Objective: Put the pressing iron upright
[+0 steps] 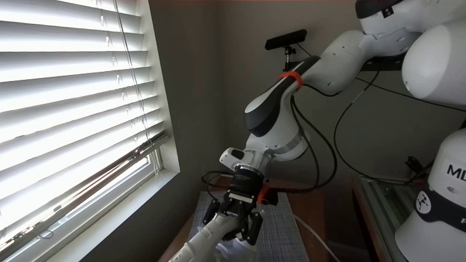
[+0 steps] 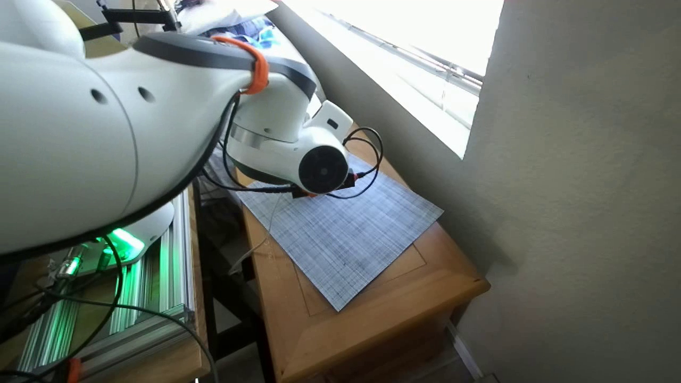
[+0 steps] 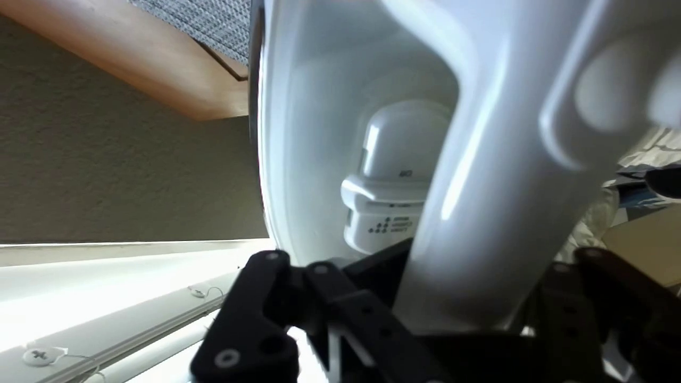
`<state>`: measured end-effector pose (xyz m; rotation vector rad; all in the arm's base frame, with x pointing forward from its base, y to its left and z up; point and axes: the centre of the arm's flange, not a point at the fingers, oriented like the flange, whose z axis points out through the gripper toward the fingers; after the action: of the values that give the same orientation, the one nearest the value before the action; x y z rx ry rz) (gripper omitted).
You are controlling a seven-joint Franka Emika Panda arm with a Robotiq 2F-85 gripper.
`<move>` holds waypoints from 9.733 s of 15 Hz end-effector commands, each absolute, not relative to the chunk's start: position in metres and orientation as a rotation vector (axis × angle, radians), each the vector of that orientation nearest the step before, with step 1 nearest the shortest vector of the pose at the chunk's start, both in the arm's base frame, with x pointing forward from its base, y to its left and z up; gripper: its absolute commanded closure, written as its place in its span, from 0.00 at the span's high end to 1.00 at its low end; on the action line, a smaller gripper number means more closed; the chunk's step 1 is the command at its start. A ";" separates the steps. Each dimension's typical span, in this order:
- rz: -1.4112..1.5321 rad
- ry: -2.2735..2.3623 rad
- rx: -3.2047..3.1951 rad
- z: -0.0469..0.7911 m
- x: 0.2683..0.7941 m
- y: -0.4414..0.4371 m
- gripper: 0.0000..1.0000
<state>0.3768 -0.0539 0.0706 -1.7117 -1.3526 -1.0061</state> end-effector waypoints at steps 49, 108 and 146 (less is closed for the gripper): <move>-1.249 -1.044 -1.433 -0.017 0.355 -0.119 0.00; -0.901 -1.134 -1.845 -0.045 0.342 -0.177 0.70; -0.329 -1.532 -2.304 0.260 0.333 -0.140 1.00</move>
<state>0.3496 -0.1571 0.2054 -2.2300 -1.5966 -0.3932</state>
